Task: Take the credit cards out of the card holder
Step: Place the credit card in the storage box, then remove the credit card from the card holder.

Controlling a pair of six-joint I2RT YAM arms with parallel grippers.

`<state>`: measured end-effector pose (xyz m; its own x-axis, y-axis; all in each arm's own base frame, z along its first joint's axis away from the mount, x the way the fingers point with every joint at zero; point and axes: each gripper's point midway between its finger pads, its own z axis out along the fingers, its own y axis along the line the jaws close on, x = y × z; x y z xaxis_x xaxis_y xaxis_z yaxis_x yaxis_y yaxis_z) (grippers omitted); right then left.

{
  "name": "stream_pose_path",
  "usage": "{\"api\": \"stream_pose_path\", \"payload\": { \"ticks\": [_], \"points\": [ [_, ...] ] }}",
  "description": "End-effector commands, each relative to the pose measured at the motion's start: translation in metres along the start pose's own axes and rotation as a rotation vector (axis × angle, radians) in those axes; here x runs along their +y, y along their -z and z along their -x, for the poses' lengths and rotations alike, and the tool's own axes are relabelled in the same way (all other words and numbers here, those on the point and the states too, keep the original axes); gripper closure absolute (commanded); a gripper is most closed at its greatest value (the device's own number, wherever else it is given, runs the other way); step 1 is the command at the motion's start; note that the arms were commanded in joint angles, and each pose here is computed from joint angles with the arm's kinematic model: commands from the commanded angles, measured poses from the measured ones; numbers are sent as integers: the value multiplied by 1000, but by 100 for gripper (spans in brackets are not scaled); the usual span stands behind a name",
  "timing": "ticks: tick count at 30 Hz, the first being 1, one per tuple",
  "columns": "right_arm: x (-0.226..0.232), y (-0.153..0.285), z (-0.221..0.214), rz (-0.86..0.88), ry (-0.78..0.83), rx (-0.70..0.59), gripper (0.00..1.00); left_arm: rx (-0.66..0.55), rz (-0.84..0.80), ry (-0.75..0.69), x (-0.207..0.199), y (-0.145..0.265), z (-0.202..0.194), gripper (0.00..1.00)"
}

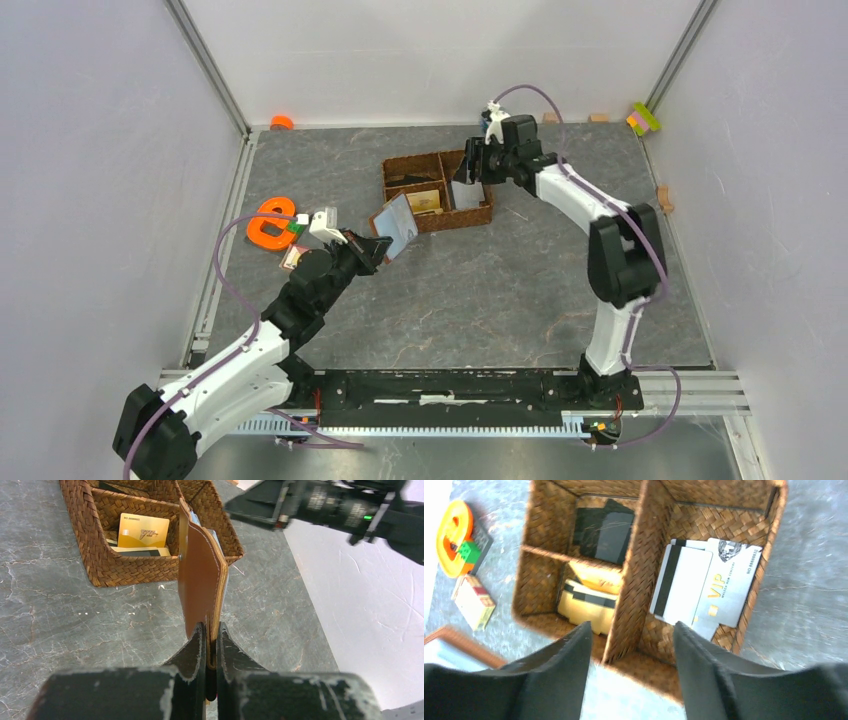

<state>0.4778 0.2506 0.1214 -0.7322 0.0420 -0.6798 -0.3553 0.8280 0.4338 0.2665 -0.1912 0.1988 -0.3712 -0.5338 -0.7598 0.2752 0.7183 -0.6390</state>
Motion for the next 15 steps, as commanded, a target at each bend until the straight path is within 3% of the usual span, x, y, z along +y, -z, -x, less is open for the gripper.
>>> {"api": "stream_pose_path", "payload": {
  "ticks": [1, 3, 5, 8, 15],
  "points": [
    [42, 63, 31, 57, 115, -156, 23, -66, -15, 13, -8, -2, 19, 98],
    [50, 79, 19, 68, 139, -172, 3, -63, -13, 1, -8, -2, 19, 93],
    [58, 95, 0, 91, 155, -189, 2, -54, -19, -3, -10, -3, 17, 87],
    [67, 114, -24, 124, 163, -225, 2, -38, -37, -15, -13, -6, 15, 98],
    [72, 161, -82, 172, 145, -365, 2, -13, -195, -20, -41, -7, 9, 98]
  ]
}}
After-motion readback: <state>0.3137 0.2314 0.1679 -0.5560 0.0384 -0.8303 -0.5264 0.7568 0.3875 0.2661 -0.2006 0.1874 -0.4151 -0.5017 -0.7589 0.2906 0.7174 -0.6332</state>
